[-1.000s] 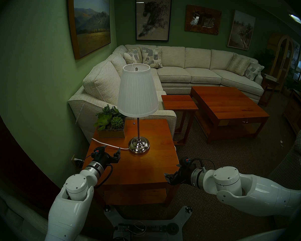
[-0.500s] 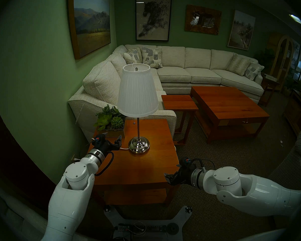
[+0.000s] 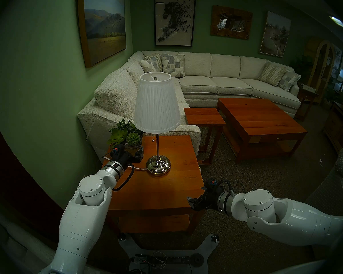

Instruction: Pull on string to turn on lamp

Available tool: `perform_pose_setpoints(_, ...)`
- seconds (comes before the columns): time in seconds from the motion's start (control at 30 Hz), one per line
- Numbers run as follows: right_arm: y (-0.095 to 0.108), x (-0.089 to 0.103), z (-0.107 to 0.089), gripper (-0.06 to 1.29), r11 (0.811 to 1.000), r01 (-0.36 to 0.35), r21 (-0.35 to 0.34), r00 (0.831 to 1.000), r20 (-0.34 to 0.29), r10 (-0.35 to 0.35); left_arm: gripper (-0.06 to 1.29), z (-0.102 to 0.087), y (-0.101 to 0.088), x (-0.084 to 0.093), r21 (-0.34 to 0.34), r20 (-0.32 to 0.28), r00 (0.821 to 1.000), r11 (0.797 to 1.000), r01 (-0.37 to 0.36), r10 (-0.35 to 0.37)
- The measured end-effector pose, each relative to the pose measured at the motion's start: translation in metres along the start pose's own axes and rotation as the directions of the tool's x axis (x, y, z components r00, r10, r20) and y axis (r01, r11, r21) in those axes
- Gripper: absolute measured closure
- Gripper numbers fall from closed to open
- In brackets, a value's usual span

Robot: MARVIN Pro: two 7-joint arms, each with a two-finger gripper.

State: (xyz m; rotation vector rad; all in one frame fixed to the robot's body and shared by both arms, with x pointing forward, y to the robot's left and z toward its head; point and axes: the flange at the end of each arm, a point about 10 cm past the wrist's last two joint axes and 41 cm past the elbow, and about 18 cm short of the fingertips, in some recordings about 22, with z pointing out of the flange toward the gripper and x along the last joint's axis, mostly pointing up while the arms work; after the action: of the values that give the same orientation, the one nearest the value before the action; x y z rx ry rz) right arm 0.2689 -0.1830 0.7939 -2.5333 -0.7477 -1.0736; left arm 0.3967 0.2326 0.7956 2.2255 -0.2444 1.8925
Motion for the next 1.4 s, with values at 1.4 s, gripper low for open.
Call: perform_pose_setpoints(1.4,0.0,0.0,0.0,-0.01,1.0,0.0,0.0,1.0,0.0,0.0,0.0,0.045,0.03,0.012,-0.033,-0.049,0.999,0.999,-0.021,0.019)
